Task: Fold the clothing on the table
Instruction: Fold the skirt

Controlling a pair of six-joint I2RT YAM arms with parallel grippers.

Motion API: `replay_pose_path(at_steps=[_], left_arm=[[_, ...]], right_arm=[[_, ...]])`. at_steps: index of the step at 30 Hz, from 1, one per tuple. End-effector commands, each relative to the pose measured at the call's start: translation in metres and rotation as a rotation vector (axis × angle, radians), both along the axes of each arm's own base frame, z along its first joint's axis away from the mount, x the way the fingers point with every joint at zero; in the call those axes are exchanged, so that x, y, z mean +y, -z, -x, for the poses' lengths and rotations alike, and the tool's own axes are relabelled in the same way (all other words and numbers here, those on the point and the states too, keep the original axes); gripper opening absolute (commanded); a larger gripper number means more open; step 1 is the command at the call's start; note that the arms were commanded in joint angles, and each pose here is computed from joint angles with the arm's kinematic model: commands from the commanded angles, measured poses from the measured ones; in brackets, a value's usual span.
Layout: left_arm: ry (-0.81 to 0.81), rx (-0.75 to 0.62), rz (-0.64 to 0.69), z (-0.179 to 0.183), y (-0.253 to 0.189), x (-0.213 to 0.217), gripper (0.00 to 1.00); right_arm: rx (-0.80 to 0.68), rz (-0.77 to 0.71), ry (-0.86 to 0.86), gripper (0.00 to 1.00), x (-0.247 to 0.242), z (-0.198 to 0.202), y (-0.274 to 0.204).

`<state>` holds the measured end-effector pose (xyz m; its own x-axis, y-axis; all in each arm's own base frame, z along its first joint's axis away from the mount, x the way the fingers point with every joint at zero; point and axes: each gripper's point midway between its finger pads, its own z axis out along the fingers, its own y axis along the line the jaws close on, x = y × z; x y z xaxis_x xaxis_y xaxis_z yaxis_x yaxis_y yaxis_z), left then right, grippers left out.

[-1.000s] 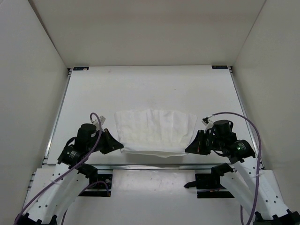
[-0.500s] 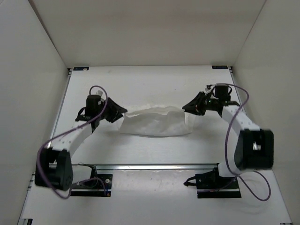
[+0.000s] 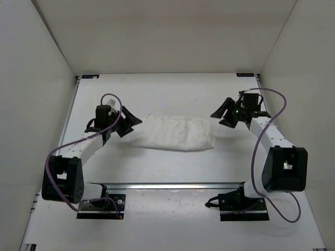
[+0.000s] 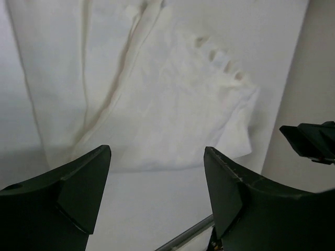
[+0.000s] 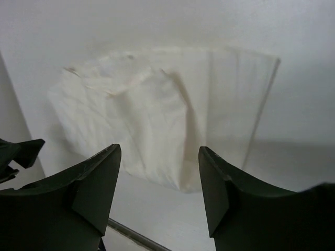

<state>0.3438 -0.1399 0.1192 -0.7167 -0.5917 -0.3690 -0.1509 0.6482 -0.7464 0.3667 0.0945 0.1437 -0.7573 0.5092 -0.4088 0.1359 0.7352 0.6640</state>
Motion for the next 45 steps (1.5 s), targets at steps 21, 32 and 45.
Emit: replay_pose_path(at_steps=[21, 32, 45], left_arm=[[0.094, 0.207, -0.216, 0.061, 0.111, -0.001, 0.4], [0.142, 0.212, -0.196, 0.079, 0.112, -0.013, 0.06], [0.155, 0.223, -0.204, 0.099, 0.122, -0.01, 0.0]], right_arm=[[0.108, 0.147, -0.111, 0.59, 0.011, 0.079, 0.089], [0.135, 0.154, -0.028, 0.84, -0.005, 0.101, 0.09], [0.185, 0.034, 0.063, 0.0, -0.004, 0.085, 0.119]])
